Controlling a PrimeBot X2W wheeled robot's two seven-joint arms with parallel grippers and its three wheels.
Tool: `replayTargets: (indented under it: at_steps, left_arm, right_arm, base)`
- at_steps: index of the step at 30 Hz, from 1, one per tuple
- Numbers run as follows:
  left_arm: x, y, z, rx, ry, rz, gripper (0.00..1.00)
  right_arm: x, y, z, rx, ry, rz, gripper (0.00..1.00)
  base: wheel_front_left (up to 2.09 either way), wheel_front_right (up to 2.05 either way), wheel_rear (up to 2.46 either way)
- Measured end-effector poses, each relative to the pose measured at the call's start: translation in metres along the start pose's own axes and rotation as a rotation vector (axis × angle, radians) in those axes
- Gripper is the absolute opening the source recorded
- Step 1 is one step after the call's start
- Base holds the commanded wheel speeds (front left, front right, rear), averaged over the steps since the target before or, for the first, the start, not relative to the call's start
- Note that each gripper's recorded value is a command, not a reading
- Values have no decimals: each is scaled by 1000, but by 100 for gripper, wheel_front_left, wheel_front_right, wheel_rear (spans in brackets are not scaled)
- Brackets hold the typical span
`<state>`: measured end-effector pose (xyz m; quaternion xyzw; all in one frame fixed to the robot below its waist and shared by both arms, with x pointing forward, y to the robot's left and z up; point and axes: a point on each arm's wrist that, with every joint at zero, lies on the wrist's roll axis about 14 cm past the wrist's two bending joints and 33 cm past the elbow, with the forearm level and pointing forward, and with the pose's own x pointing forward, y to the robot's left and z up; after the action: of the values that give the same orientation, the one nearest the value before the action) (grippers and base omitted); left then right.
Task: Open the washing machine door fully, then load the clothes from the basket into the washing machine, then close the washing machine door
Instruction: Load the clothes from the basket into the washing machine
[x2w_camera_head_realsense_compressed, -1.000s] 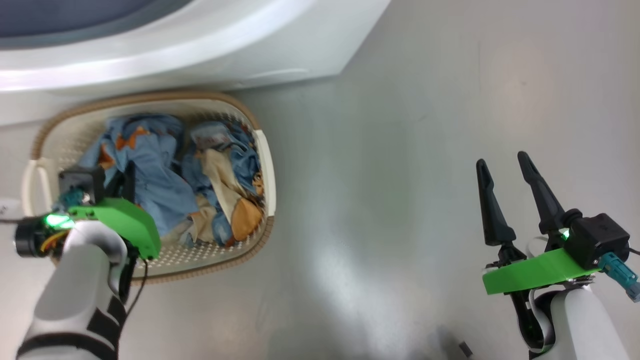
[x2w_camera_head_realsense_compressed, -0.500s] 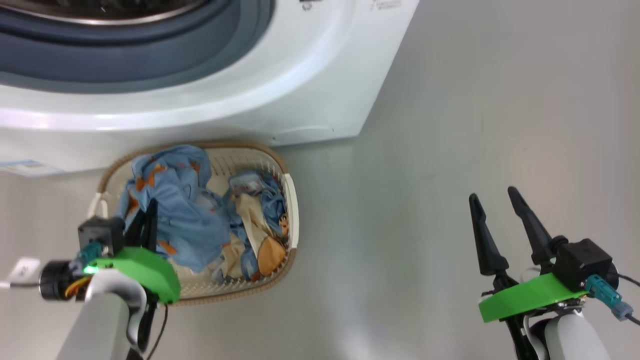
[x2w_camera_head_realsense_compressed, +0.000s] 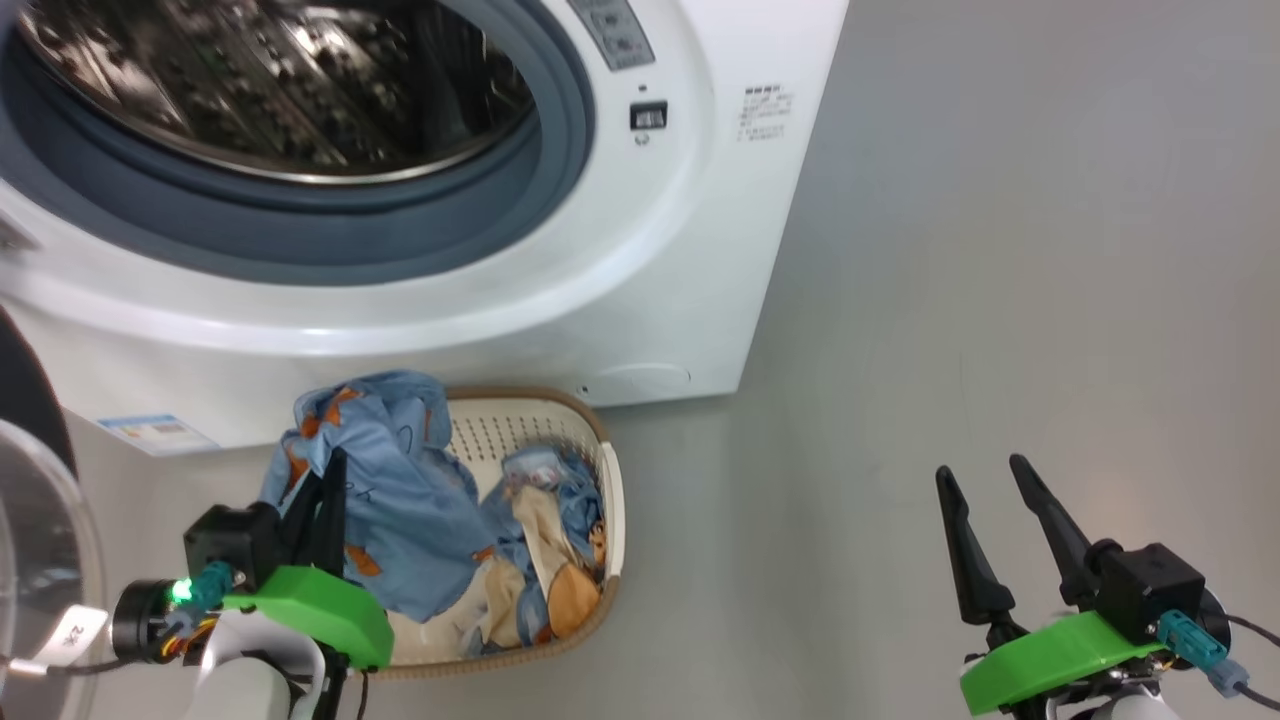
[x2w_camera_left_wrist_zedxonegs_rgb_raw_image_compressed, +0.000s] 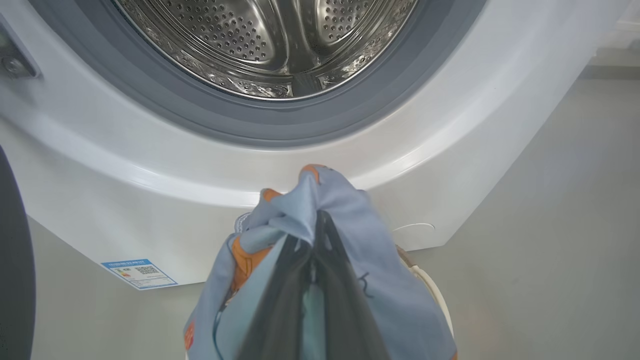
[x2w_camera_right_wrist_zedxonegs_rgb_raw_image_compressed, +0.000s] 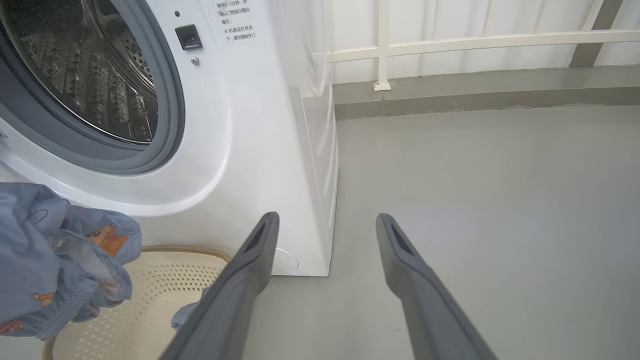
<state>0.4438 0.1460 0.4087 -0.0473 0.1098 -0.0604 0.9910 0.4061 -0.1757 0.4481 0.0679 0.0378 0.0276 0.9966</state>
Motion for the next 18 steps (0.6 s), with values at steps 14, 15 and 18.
replayTargets:
  at_steps: [14,15,18]
  left_arm:
    - [-50,11,90,37,-285,46,0]
    - [-53,13,92,39,-296,50,0]
    - [-64,18,94,43,-309,71,0]
  right_arm:
    - [-18,17,27,2,-72,44,100]
    - [-19,17,29,1,-79,45,100]
    - [-22,18,36,-2,-100,47,100]
  base:
    - [0,0,0]
    - [0,0,0]
    - [0,0,0]
